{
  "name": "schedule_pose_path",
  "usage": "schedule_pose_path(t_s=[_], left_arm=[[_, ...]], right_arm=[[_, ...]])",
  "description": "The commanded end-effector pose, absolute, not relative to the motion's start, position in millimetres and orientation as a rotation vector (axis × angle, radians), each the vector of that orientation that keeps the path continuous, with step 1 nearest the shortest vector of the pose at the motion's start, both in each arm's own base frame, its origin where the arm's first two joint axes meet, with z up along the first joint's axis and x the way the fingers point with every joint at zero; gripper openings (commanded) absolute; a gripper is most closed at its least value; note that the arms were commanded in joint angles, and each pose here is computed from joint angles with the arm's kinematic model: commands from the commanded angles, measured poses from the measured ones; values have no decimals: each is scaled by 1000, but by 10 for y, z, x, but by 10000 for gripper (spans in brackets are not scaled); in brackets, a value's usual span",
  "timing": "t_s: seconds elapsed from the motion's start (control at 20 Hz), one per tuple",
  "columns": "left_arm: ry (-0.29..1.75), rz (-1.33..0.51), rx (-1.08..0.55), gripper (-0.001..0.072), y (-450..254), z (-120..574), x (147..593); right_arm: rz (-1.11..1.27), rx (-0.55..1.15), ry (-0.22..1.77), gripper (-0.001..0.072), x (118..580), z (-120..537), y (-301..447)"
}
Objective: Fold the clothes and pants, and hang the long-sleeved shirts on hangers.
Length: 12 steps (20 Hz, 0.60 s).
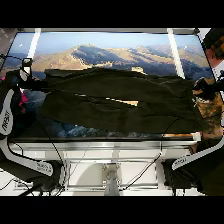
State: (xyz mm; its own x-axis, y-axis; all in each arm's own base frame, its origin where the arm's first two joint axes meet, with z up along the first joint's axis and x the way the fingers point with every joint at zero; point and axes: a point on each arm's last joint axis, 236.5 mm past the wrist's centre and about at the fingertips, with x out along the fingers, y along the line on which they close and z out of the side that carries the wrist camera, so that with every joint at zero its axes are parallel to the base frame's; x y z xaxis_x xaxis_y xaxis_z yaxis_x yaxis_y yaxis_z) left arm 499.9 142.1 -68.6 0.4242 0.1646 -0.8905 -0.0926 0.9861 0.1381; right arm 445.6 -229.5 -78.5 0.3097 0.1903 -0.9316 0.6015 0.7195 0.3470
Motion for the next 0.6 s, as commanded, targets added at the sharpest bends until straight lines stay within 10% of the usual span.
schedule_pose_path(t_s=[0.0,0.25,0.55], left_arm=[[1095,191,58,36,1454,-654,5048],[993,263,-49,369,1490,-419,5261],[747,245,-224,341,1362,600,5733]], right_arm=[[-319,764,1245,484,4474,-769,-2323],[-335,751,1175,483,4638,-513,-2445],[-345,730,1063,480,4871,-79,-2591]])
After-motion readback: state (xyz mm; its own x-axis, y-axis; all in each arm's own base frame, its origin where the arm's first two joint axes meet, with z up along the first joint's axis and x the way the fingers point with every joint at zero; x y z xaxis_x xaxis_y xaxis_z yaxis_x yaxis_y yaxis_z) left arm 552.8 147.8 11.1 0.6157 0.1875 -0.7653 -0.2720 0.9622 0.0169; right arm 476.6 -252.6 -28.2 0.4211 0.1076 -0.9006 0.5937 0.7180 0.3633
